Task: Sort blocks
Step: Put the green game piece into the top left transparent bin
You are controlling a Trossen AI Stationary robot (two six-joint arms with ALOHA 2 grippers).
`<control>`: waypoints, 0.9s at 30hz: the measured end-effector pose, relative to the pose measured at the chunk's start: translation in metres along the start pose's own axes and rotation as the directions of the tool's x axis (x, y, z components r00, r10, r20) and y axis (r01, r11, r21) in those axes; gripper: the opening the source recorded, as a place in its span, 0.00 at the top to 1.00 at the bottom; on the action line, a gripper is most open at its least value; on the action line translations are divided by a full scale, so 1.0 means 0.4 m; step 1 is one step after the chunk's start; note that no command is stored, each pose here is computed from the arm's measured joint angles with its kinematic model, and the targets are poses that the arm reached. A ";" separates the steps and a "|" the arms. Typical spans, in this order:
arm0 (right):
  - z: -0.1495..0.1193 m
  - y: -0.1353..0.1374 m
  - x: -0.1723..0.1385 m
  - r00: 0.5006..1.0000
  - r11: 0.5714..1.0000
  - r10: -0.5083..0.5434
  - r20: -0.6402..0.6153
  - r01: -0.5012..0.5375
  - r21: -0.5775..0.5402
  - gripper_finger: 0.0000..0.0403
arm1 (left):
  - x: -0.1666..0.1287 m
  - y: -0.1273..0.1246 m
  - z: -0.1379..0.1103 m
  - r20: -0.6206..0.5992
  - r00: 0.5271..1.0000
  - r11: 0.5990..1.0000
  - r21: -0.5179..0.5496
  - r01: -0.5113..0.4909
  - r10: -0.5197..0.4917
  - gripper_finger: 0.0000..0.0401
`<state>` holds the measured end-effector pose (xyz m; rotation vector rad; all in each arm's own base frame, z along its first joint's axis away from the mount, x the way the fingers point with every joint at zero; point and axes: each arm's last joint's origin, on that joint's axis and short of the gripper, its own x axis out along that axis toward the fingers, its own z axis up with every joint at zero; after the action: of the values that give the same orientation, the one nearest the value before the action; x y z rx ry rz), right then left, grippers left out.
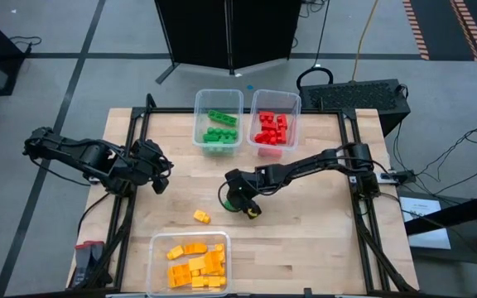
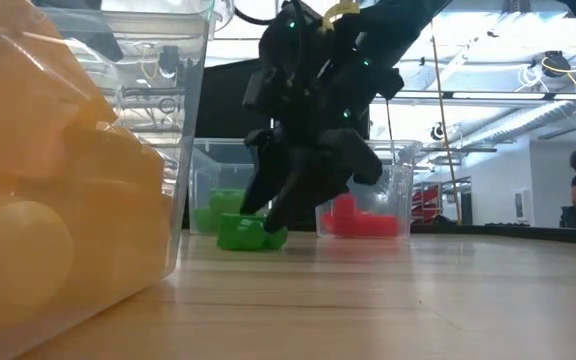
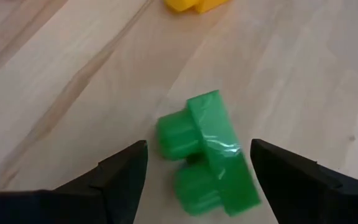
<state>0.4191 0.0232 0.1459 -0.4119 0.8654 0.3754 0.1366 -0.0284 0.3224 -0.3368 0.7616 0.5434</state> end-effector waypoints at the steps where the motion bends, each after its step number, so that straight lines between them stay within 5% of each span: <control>1: -0.003 0.002 0.005 1.000 1.000 0.003 -0.005 -0.003 0.004 0.31 | 0.000 0.000 0.000 0.000 1.000 1.000 -0.001 0.000 0.000 1.00; 8: -0.030 0.008 0.048 0.998 0.996 0.039 -0.042 -0.036 0.076 0.35 | 0.000 0.000 0.000 0.000 1.000 1.000 0.000 -0.001 0.001 1.00; 15: -0.035 0.011 0.053 0.997 0.977 0.046 -0.061 -0.032 0.212 0.62 | 0.000 0.000 0.000 0.000 1.000 1.000 0.001 -0.001 0.001 1.00; 23: -0.018 0.001 0.018 0.999 0.944 0.008 -0.036 0.004 0.330 0.63 | 0.000 0.000 0.000 0.000 1.000 1.000 0.001 -0.001 0.001 1.00; 27: 0.045 -0.029 -0.055 0.997 0.933 -0.045 0.062 0.019 0.359 0.63 | 0.000 0.001 0.000 -0.001 1.000 1.000 0.001 -0.001 0.001 1.00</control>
<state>0.4234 0.0187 0.1760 -0.0738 0.8376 0.1935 0.1364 -0.0283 0.3223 -0.3352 0.7629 0.5440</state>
